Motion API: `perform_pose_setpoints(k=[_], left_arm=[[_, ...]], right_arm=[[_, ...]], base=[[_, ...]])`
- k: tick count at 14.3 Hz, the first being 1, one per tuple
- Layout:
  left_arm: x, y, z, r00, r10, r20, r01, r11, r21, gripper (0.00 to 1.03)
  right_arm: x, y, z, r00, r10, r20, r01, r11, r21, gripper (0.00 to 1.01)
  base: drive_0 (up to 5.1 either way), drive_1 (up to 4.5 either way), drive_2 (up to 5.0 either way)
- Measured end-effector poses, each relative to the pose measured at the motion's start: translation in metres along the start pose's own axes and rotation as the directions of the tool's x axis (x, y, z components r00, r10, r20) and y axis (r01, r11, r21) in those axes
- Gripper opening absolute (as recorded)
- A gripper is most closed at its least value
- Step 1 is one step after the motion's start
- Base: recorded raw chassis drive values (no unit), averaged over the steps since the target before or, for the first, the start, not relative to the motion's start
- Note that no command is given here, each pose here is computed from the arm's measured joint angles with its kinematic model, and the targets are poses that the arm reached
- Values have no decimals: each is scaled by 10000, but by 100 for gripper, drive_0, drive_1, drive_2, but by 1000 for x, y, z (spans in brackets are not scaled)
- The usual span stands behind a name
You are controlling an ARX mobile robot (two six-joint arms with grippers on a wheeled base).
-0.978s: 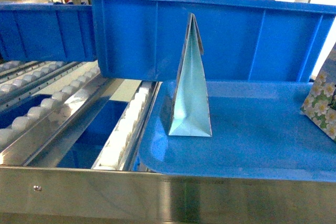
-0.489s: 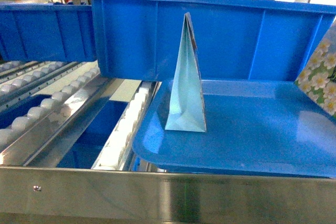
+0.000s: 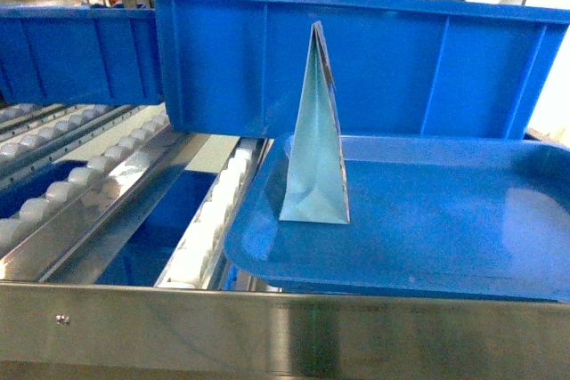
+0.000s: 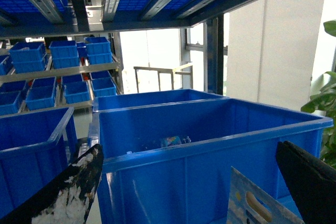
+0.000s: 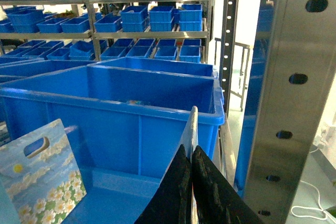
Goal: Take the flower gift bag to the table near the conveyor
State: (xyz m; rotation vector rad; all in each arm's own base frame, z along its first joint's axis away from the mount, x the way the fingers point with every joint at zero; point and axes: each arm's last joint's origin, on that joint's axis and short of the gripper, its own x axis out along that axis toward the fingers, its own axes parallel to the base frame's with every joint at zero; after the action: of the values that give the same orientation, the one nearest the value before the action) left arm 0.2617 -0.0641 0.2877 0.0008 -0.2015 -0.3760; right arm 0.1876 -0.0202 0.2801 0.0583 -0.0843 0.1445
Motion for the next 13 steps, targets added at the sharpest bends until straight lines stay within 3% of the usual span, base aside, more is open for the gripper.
perform_pose_setpoints(k=[5, 10, 13], left_arm=[[0, 0, 0, 10000, 0, 0, 0, 10000, 0, 98], [0, 0, 0, 10000, -8, 4, 8, 10000, 4, 98], [32, -11, 5, 9983, -578, -29, 577, 9983, -102, 98]], right_arm=[[-46, 5, -6, 9999, 45, -97, -44, 10000, 78, 3], [-48, 6, -12, 9996, -139, -233, 142, 9998, 136, 3], [-48, 6, -12, 9997, -148, -207, 151, 9998, 127, 3]], base=[[0, 0, 0], [0, 0, 0], [0, 0, 0]])
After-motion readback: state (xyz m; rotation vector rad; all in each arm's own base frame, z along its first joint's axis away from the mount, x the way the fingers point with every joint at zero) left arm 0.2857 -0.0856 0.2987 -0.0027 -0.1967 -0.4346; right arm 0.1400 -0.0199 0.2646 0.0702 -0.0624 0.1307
